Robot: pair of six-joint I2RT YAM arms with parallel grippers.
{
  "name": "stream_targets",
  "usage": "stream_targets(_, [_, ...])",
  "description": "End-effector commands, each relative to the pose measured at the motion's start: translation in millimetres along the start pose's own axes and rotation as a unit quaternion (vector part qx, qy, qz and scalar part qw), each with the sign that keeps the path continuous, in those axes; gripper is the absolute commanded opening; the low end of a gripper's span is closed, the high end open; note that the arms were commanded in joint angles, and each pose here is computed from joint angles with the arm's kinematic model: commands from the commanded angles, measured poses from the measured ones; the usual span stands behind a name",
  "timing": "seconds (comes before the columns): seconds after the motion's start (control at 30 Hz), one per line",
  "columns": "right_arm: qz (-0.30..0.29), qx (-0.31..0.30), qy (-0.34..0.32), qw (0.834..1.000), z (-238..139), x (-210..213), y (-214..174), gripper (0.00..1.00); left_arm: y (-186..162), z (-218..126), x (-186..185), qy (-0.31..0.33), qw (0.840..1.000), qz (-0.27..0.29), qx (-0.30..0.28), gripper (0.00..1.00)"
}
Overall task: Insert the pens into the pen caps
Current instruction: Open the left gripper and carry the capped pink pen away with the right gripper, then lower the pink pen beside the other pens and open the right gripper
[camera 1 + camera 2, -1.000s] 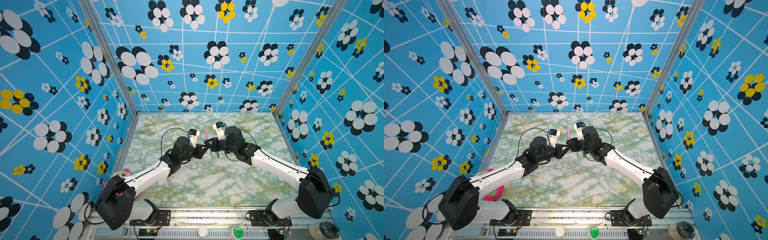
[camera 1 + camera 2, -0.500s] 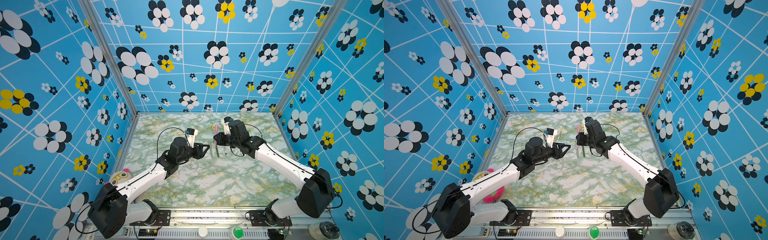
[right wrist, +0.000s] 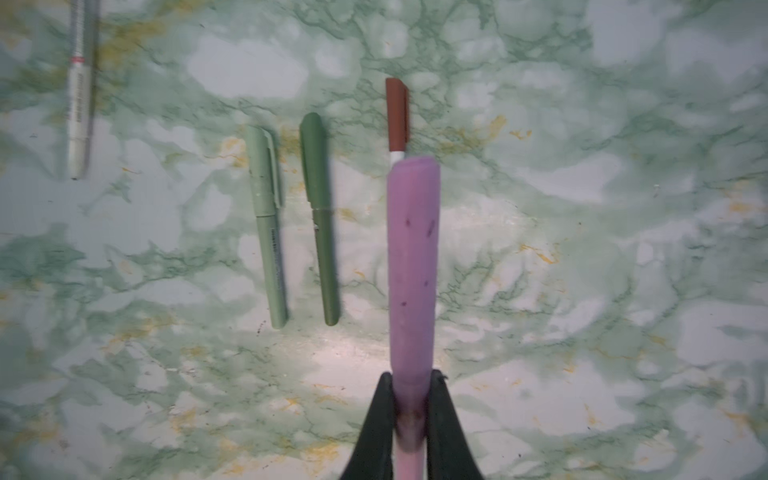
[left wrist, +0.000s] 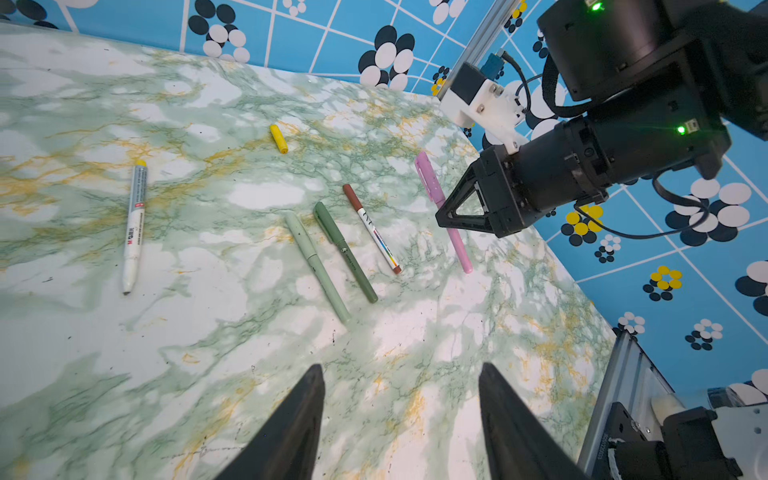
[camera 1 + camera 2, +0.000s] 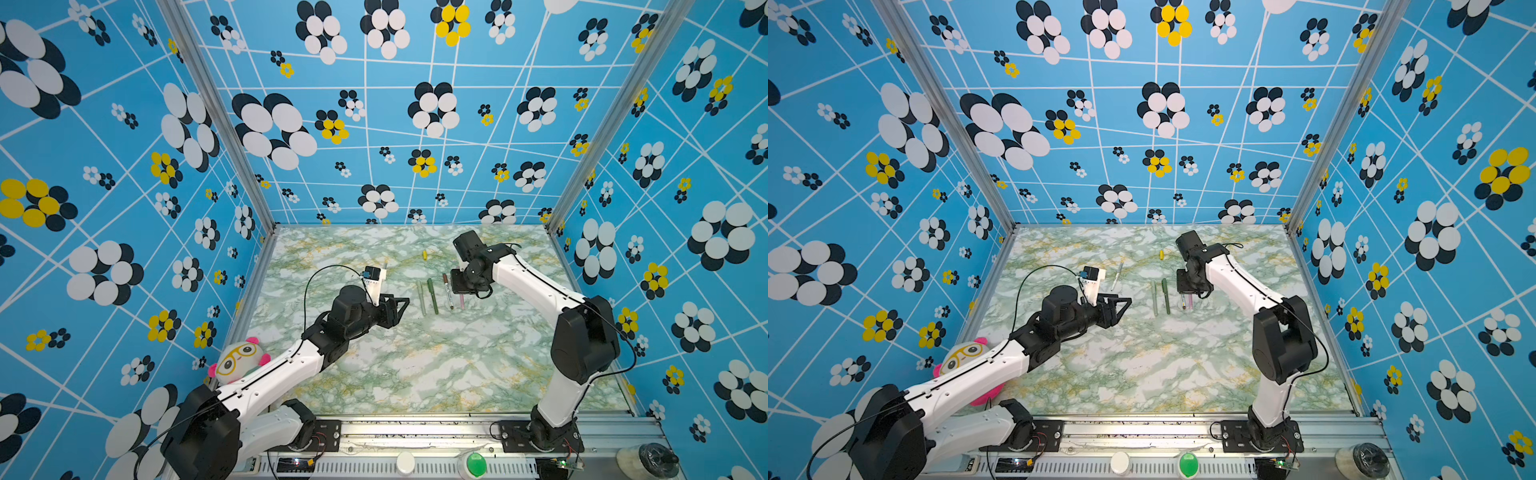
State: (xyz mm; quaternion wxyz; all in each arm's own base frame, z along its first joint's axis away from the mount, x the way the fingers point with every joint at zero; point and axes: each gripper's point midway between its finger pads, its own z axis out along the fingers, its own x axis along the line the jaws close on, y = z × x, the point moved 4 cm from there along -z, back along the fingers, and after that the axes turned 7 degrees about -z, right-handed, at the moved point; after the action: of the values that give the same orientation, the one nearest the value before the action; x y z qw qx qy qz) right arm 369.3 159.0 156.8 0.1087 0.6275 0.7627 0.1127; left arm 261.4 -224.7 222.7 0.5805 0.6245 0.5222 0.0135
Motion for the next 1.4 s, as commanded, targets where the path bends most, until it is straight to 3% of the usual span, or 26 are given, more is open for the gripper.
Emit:
stream_targets(0.0, [-0.027,0.051,-0.082,0.995,-0.6,-26.7,-7.1,0.0,1.3,-6.2,-1.0,0.004,1.0,0.016,-0.008,0.6])
stream_targets(0.2, [-0.031,0.079,-0.149,0.985,20.4,-39.9,0.7,0.0,1.1,-11.2,2.7,0.012,1.0,0.013,-0.019,0.6])
stream_targets(0.4, [-0.039,0.087,-0.16,0.982,45.1,-38.9,8.5,0.0,-0.2,-11.1,4.2,0.014,1.0,0.009,-0.017,0.61])
stream_targets(0.73, [-0.045,0.096,-0.162,0.981,78.7,-33.6,17.5,0.0,2.0,-7.5,3.5,0.017,1.0,0.002,-0.012,0.61])
stream_targets(1.37, [-0.036,0.108,-0.149,0.982,103.9,-25.5,25.8,0.01,8.8,1.2,-1.0,0.016,1.0,0.004,-0.003,0.61])
